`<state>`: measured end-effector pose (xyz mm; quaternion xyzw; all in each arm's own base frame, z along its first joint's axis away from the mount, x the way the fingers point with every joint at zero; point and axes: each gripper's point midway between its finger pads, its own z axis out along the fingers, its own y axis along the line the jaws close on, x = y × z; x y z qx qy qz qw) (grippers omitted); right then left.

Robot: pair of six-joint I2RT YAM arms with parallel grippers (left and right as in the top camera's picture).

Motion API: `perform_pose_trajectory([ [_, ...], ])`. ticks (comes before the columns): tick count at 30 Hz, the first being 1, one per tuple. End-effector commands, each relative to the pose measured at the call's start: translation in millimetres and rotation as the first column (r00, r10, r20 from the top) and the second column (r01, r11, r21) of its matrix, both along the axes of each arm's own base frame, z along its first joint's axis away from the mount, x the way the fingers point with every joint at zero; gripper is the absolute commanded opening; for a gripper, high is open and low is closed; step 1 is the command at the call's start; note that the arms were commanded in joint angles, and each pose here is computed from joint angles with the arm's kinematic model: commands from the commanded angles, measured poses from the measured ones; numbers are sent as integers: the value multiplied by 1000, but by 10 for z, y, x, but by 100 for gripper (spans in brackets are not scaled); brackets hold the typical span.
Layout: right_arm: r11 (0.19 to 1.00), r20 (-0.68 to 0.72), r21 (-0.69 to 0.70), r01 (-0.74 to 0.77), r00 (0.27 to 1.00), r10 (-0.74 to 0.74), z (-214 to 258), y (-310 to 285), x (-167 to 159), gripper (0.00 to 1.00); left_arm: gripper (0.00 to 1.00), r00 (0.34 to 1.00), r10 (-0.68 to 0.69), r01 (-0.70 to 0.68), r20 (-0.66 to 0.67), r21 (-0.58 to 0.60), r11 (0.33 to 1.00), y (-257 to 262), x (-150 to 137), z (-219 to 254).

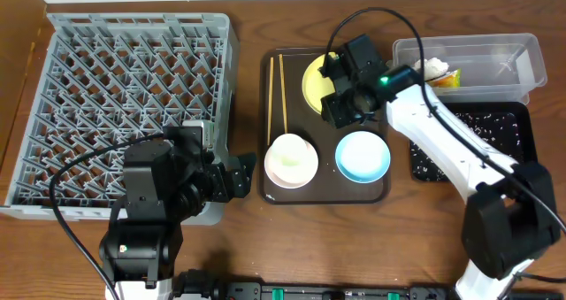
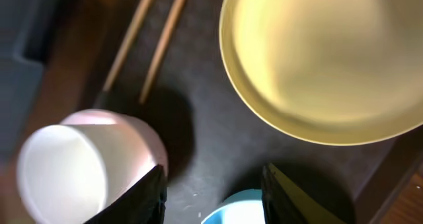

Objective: Sort waste into correct bins and load items into the dishwasher
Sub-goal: 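Move the right gripper to the white cup and grasp it, then lift the white cup and hand it to the left gripper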

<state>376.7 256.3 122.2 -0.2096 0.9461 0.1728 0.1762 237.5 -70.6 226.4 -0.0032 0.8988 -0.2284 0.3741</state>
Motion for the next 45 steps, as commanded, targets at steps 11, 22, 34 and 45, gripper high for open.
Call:
perform_pose_trajectory([
  [11, 987, 66, 139, -78, 995, 69, 724, 163, -295, 45, 94, 1000, -1, 0, -13, -24, 1000, -30, -39, 57],
  [22, 982, 3, 65, -175, 984, 176, 468, 372, -656, 49, 94, 998, 15, -18, -68, -40, 999, -29, -76, -30],
  [34, 977, -136, -121, -176, 978, 159, -683, 490, -652, 41, 94, 994, 41, -47, -100, -66, 997, -28, -91, -53],
  [45, 985, -71, -69, -160, 985, 155, -120, 356, -657, 1, 94, 988, 37, -84, -149, -320, 944, -267, 36, 154],
])
